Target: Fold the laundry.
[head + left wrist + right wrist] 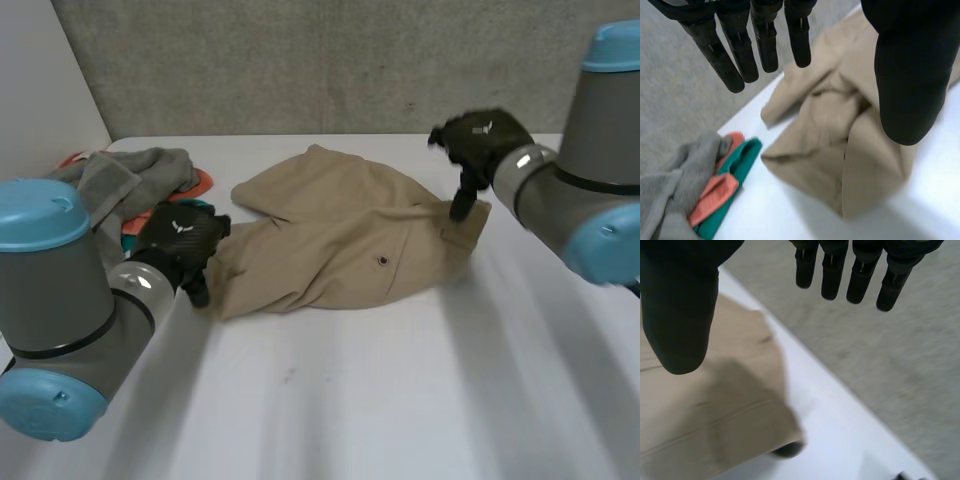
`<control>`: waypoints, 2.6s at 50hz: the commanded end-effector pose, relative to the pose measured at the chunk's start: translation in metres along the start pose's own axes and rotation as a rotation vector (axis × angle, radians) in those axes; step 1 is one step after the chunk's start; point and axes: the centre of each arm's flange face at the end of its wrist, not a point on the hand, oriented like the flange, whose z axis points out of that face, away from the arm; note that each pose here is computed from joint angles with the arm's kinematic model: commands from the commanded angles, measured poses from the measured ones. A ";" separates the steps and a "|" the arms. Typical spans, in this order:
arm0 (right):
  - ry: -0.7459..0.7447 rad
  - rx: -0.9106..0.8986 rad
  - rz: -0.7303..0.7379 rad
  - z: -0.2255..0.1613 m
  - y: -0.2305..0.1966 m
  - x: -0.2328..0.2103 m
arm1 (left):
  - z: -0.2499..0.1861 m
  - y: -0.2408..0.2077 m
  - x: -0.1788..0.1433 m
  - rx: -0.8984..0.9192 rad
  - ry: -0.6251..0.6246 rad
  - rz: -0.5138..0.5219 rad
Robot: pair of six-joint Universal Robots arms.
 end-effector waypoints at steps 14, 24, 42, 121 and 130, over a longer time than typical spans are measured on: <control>-0.329 -0.314 -0.005 -0.046 0.080 -0.062 | 0.039 0.041 0.013 -0.115 0.105 0.054; -0.207 -0.162 0.023 0.014 0.101 -0.067 | 0.068 0.049 0.016 -0.130 0.075 0.152; -0.114 0.044 -0.012 0.075 0.101 -0.078 | 0.082 0.012 0.009 -0.036 -0.012 0.103; 0.242 0.476 0.124 0.076 -0.037 0.042 | 0.135 -0.140 -0.099 0.530 -0.275 -0.194; 0.267 0.429 -0.008 0.097 -0.021 0.027 | 0.165 -0.110 -0.102 0.498 -0.326 -0.174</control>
